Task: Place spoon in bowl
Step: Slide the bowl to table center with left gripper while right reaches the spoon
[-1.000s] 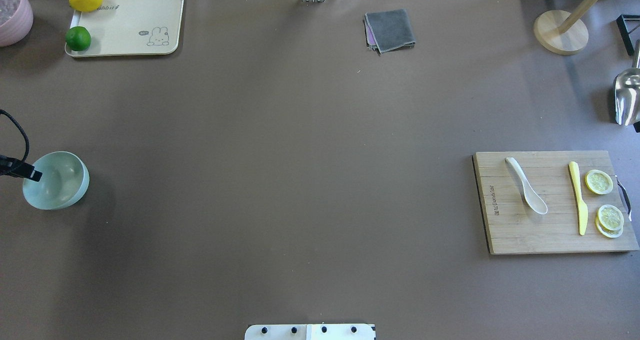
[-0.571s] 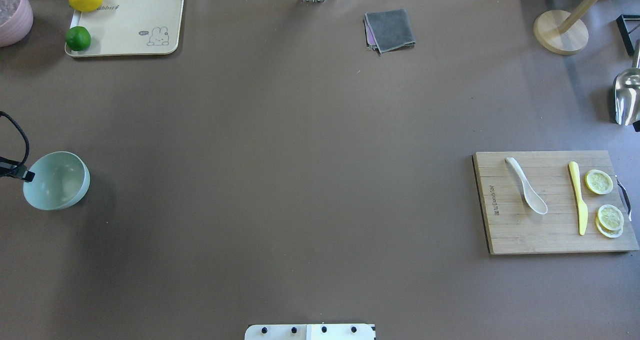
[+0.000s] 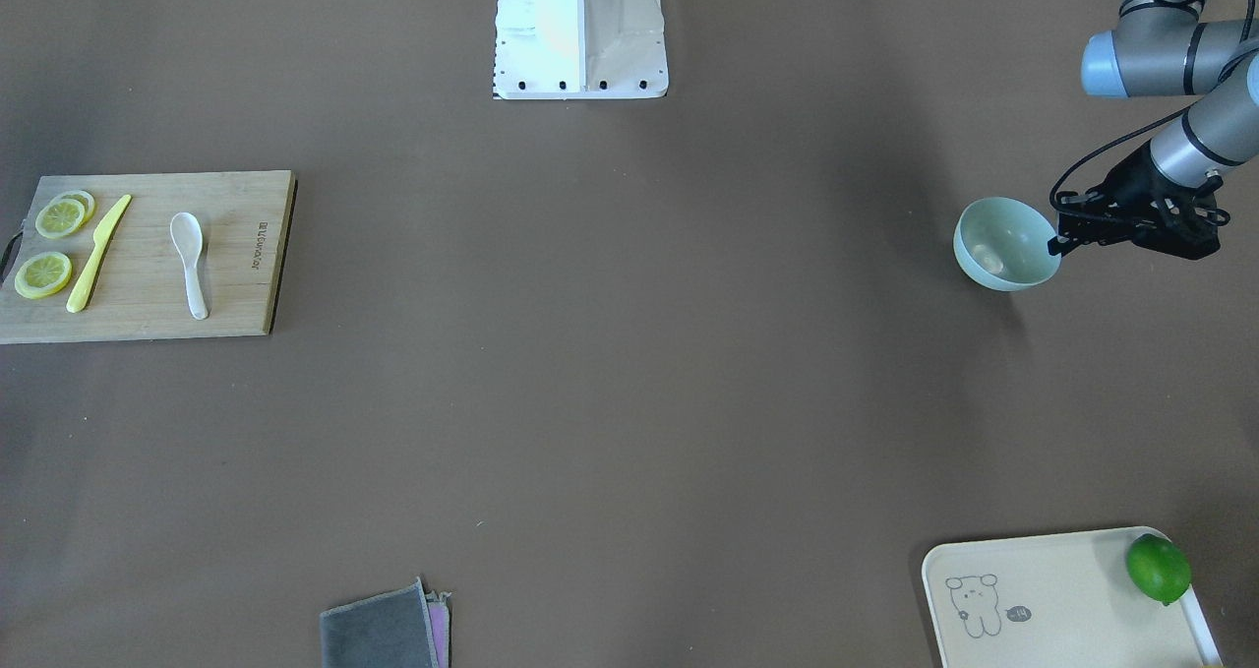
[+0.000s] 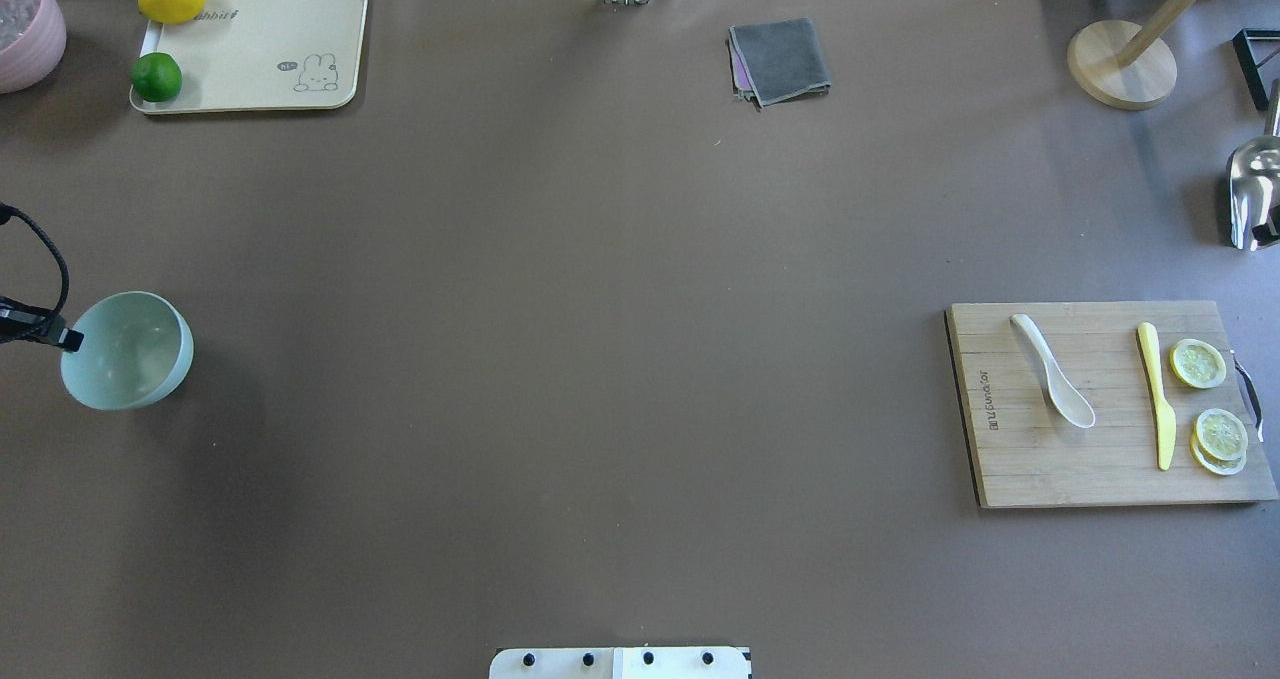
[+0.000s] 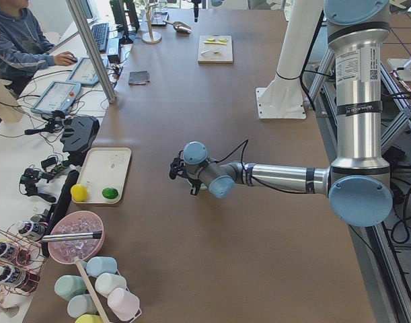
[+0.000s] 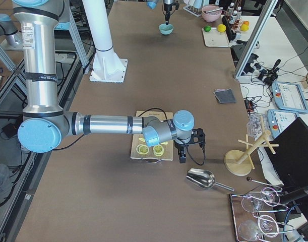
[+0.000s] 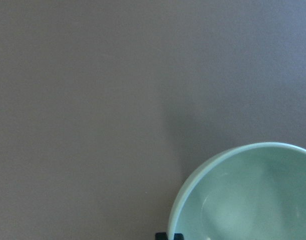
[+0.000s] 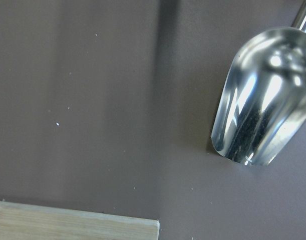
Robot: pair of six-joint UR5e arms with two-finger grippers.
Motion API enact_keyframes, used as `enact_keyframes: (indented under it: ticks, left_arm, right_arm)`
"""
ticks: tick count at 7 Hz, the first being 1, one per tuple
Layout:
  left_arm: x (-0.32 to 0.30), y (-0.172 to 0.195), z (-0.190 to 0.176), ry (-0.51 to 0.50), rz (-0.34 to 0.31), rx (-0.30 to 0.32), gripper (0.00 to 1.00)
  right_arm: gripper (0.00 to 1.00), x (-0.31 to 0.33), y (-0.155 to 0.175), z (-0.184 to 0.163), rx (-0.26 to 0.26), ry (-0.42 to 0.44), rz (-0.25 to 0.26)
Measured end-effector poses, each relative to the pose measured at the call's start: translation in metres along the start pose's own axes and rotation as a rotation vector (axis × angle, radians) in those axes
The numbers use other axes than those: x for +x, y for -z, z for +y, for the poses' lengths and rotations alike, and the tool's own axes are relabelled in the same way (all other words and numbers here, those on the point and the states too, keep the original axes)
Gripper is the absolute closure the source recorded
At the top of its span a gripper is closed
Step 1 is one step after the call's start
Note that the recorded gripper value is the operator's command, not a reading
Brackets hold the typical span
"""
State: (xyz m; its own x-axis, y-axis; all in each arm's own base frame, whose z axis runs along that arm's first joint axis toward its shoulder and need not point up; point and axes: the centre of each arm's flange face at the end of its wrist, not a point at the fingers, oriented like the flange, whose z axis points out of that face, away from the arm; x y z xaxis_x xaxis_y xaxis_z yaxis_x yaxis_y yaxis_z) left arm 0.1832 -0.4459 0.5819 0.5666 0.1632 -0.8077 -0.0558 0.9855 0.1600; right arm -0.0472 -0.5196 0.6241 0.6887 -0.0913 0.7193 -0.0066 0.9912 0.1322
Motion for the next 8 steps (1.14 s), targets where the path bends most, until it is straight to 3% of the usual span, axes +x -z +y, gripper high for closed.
enact_keyframes:
  ticks: [2, 5, 8]
  left_arm:
    - [0.065, 0.021, -0.025, 0.087, 0.051, 0.033, 1.00]
    - [0.223, 0.003, -0.063, 0.195, 0.143, 0.025, 1.00]
    - [0.384, -0.033, -0.077, 0.249, 0.091, 0.031, 1.00]
  right_arm:
    - [0.00, -0.056, -0.003, -0.016, 0.000, -0.038, -0.031]
    - [0.00, -0.152, -0.017, -0.011, -0.029, -0.028, -0.081]
    - [0.00, -0.204, -0.040, 0.007, -0.067, 0.057, -0.085]
